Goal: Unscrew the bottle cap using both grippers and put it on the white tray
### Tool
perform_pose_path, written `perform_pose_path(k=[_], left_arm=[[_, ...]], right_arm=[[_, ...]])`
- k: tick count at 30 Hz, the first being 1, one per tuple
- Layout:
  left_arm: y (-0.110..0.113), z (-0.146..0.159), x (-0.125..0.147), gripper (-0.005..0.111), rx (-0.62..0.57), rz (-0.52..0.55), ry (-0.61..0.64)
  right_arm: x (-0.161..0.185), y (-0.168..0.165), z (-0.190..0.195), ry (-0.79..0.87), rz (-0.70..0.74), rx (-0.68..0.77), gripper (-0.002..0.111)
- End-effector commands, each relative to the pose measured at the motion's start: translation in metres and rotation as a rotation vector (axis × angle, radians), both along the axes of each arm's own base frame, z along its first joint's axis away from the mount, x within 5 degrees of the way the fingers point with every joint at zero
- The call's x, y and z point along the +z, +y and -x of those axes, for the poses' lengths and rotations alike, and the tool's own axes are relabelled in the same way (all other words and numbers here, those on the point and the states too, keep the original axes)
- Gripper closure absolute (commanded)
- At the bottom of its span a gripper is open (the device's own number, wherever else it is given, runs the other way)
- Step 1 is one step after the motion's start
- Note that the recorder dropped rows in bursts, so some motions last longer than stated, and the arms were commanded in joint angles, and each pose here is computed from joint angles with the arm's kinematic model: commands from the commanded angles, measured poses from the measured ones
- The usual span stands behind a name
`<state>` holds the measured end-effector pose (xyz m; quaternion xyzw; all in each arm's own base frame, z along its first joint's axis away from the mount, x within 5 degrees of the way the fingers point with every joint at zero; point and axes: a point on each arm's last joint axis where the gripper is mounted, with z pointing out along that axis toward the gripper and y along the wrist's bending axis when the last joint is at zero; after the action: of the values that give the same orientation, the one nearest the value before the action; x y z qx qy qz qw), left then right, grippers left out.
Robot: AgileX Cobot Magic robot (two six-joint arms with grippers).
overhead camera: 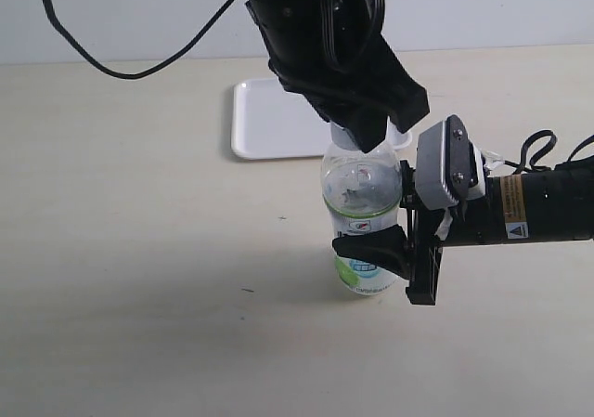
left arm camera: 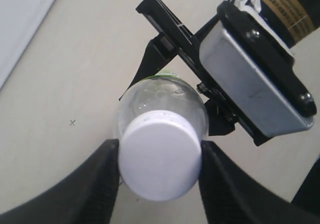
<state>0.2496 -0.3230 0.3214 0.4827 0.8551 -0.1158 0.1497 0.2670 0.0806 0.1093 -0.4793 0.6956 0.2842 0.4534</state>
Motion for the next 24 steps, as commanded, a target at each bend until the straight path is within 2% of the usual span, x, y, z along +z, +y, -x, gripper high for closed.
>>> perform_pose_path(k=[1,4,7,15,24], left_arm=[[0.003,-0.0003,0.0037,0.086,0.01,0.006,-0.011],[0.0019,0.0011,0.0039,0.107,0.019,0.02,0.009],[0.0003,0.0031,0.0043,0.107,0.074,0.047,0.055],[-0.0008,0.0044,0.0045,0.107,0.356,0.097,0.181],[-0.0027,0.0068,0.0051,0.107,0.595,0.142,0.311]], right_arm=[[-0.0072,-0.002,0.0031,0.01,0.078,0.033,0.108],[-0.0072,-0.002,0.0031,0.01,0.078,0.033,0.108],[-0.0072,-0.002,0.0031,0.01,0.078,0.033,0.108],[-0.0072,-0.002,0.0031,0.01,0.078,0.033,0.108],[-0.0074,-0.0023,0.0029,0.011,0.082,0.03,0.108]])
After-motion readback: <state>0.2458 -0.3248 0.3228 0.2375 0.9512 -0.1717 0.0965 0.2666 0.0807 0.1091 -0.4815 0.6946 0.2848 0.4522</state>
